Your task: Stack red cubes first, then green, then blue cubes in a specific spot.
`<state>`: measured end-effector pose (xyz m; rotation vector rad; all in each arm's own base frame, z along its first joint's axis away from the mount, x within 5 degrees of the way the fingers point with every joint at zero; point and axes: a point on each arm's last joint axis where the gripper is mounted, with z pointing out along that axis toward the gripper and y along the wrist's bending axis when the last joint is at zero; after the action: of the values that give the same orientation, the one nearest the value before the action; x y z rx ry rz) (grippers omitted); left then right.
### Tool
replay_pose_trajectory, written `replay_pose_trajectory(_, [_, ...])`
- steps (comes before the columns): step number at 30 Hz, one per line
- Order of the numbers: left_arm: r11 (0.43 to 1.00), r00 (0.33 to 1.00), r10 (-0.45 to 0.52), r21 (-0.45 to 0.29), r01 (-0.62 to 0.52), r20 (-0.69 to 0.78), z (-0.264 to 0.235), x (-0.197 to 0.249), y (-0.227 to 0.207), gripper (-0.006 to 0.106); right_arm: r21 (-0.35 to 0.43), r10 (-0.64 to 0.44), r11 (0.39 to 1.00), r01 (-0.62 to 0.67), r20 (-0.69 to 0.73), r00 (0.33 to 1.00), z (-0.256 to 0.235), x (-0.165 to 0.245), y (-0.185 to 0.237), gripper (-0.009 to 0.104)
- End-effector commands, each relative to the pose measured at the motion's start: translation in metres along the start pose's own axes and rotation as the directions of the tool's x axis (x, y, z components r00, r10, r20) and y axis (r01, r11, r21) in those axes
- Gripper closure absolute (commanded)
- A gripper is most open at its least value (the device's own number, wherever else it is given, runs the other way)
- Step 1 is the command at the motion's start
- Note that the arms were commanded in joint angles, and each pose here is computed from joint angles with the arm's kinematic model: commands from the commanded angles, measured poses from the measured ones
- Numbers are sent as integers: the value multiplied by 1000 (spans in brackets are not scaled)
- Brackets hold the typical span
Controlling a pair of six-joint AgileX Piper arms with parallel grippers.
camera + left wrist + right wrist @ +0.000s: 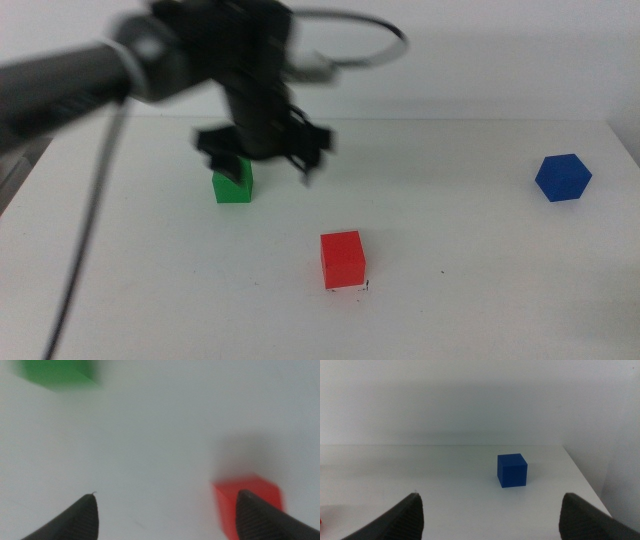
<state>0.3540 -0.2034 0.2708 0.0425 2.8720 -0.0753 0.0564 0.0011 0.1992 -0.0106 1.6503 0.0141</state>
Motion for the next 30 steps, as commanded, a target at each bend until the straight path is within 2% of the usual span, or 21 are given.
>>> replay_pose_trajectory(1, [1000,999,-24,-11,25,40,-5,-17,32,7,10,-12,1000,12,11,1000,0,0,-1,2])
replay_pose_trajectory(5, [992,990,-113,71,107,88,10,-42,71,7,10,-12,1000,12,11,1000,0,0,-1,2])
replay_pose_trajectory(9, [989,983,-133,78,124,129,39,-58,88,7,10,-12,1000,12,11,1000,0,0,-1,2])
replay_pose_trajectory(14, [992,985,-116,72,108,131,81,-65,91,7,10,-12,1000,12,11,1000,0,0,-1,2])
replay_pose_trajectory(20, [997,992,-50,66,43,116,119,-66,90,9,10,-12,1000,12,11,1000,0,0,-1,2])
replay_pose_trajectory(22, [998,990,-24,67,15,139,125,-68,89,15,10,-12,1000,12,11,1000,0,0,-1,2])
replay_pose_trajectory(24, [997,985,-22,74,9,173,129,-71,89,28,10,-12,1000,12,11,1000,0,0,-1,2])
replay_pose_trajectory(28, [996,983,-34,89,18,182,124,-72,88,67,10,-12,1000,12,11,1000,0,0,-1,2])
replay_pose_trajectory(30, [995,983,-32,98,15,182,105,-70,84,80,10,-12,1000,12,11,1000,0,0,-1,2])
